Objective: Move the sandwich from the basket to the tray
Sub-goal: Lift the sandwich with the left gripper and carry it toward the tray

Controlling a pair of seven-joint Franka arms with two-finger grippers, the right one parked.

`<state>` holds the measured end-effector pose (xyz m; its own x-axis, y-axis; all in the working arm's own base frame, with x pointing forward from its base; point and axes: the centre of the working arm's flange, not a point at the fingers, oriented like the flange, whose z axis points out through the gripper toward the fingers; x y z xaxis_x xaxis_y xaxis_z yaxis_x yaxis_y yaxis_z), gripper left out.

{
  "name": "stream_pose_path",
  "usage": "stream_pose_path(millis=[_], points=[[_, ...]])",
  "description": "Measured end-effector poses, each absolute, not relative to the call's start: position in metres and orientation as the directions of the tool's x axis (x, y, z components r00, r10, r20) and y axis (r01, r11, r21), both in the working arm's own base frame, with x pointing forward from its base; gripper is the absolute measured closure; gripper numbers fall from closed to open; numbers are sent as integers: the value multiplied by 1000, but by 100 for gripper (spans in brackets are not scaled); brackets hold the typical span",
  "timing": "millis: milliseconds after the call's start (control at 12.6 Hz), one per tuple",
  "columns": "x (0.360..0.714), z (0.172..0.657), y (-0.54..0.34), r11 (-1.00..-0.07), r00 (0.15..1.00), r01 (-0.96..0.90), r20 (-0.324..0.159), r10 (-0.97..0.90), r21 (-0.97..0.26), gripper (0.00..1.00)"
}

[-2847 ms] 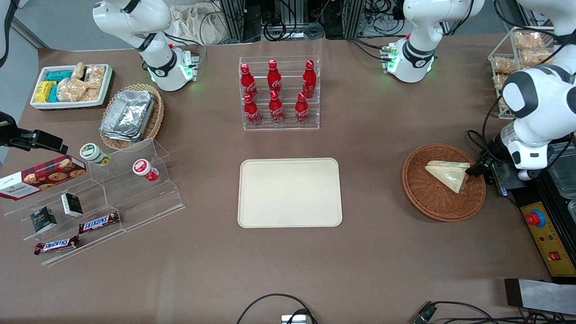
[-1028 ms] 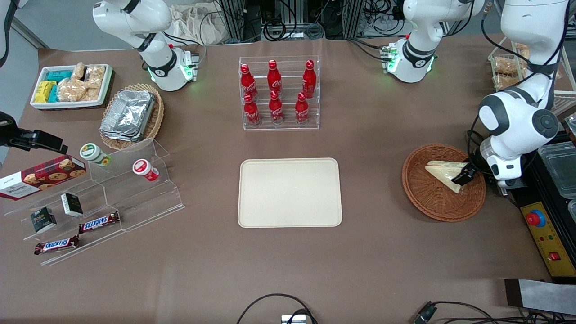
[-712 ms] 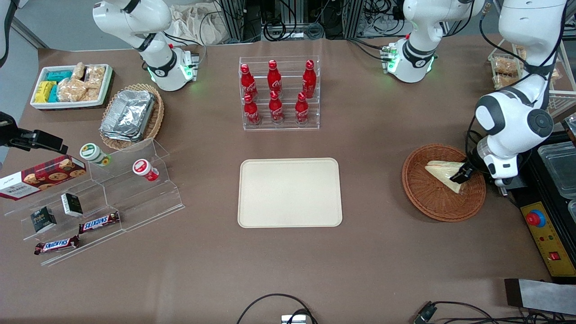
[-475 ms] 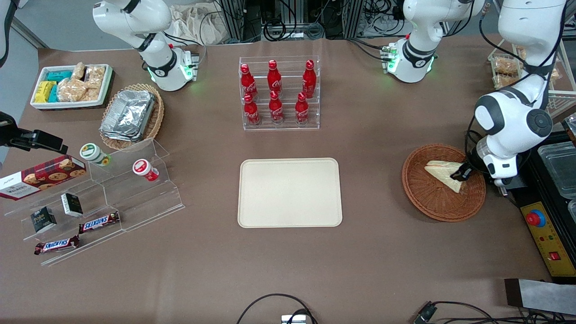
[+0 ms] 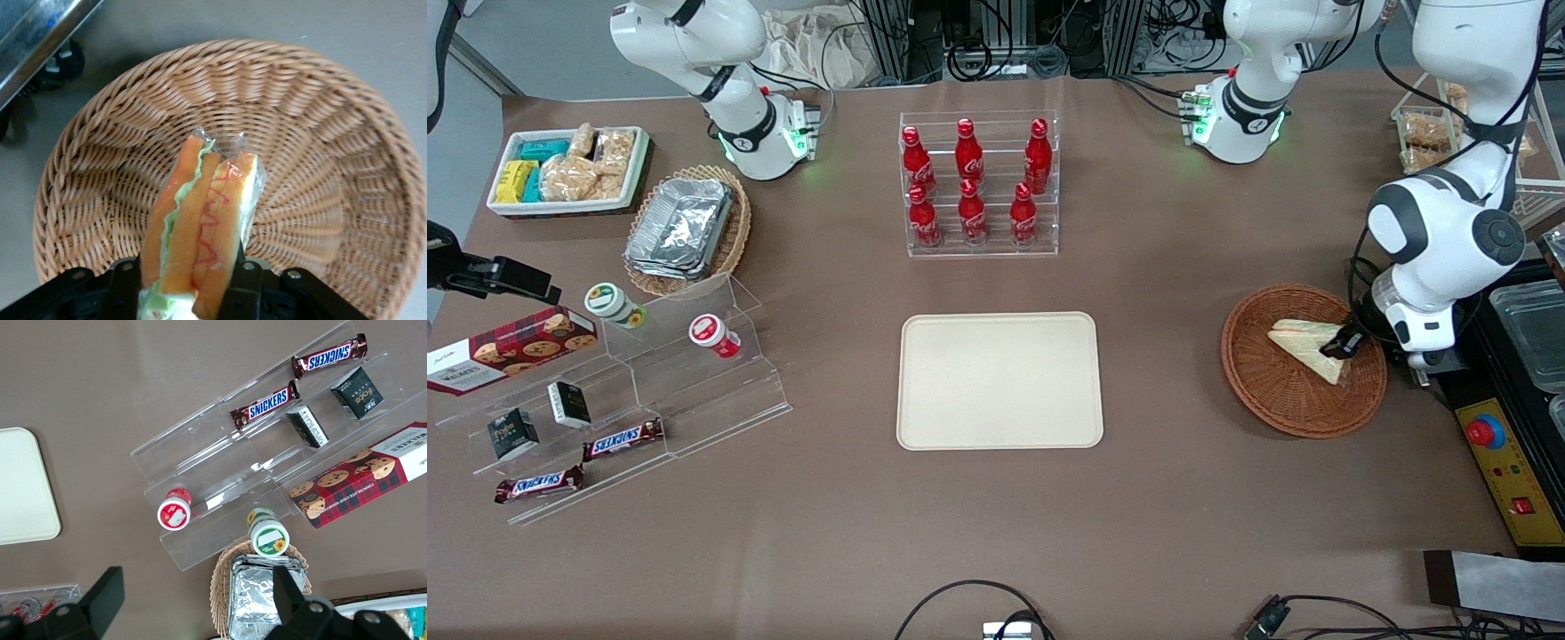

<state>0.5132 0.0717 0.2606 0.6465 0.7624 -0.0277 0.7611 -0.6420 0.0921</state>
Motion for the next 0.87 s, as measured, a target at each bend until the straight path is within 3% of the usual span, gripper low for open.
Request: stream_pose_path(millis=[316,633,870], points=[[532,312,55,-722,724,689,-28,689,67,56],[548,357,15,-866,866,500,46,498,-17,56],[548,368,-18,-954,953,297,63,295,-26,56]])
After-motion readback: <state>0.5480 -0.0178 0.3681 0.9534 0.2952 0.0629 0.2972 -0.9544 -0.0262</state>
